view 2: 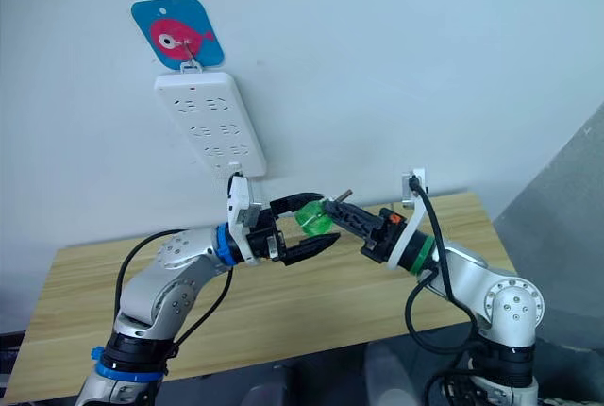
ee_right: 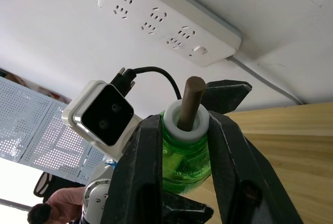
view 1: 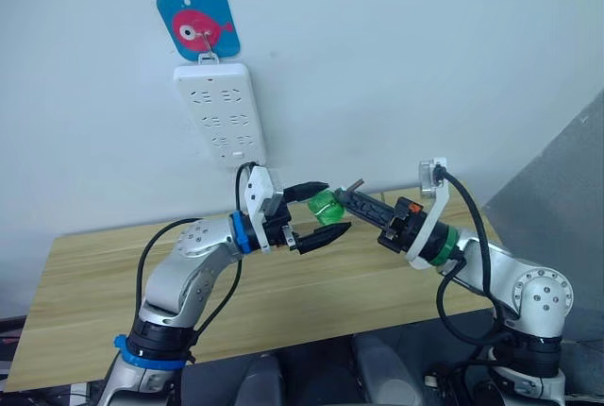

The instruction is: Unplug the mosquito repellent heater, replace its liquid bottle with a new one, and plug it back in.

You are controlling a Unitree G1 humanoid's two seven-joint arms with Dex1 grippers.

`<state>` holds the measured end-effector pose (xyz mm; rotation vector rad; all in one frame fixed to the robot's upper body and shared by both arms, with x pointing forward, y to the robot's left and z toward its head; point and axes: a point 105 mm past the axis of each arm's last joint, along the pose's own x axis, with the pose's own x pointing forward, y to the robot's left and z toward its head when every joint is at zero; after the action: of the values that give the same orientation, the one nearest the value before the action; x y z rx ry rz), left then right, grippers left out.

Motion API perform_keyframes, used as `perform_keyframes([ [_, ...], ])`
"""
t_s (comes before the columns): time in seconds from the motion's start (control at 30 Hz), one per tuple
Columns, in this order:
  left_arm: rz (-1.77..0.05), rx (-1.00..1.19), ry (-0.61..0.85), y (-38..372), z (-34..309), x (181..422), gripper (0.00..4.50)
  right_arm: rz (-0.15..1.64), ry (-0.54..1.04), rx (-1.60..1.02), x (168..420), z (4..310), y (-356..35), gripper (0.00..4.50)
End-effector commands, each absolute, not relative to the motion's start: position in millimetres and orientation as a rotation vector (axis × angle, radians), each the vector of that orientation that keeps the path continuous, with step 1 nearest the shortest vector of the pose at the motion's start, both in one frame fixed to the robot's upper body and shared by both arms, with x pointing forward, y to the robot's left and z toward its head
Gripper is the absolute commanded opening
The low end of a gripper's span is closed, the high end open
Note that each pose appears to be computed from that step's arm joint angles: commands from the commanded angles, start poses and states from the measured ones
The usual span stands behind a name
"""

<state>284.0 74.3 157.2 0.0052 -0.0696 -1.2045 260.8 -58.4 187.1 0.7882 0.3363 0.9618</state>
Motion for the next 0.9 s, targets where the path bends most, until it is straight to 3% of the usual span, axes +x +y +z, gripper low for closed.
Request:
perform_keyframes([
  [0.03,-1.132,0.074,-0.034,103.3,154.7,289.3,4.5,0.94,0.276,0.745,262.3,195.9,-66.4,0.83],
  [0.2,-1.185,0.227,0.081,132.4,131.5,274.7,4.5,0.804,0.216,0.502,283.8,186.4,-86.2,0.83],
  [0.33,-1.21,0.255,0.121,146.4,128.8,264.7,4.5,0.683,0.18,0.17,304.3,151.3,-91.2,0.83],
  [0.47,-1.18,0.253,0.112,150.2,133.2,262.9,4.5,0.629,0.128,-0.002,319.2,123.6,-88.9,0.83],
  [0.9,-1.166,0.243,0.123,147.6,143.6,239.5,4.5,0.595,0.092,-0.192,352.1,74.1,-83.8,0.83],
])
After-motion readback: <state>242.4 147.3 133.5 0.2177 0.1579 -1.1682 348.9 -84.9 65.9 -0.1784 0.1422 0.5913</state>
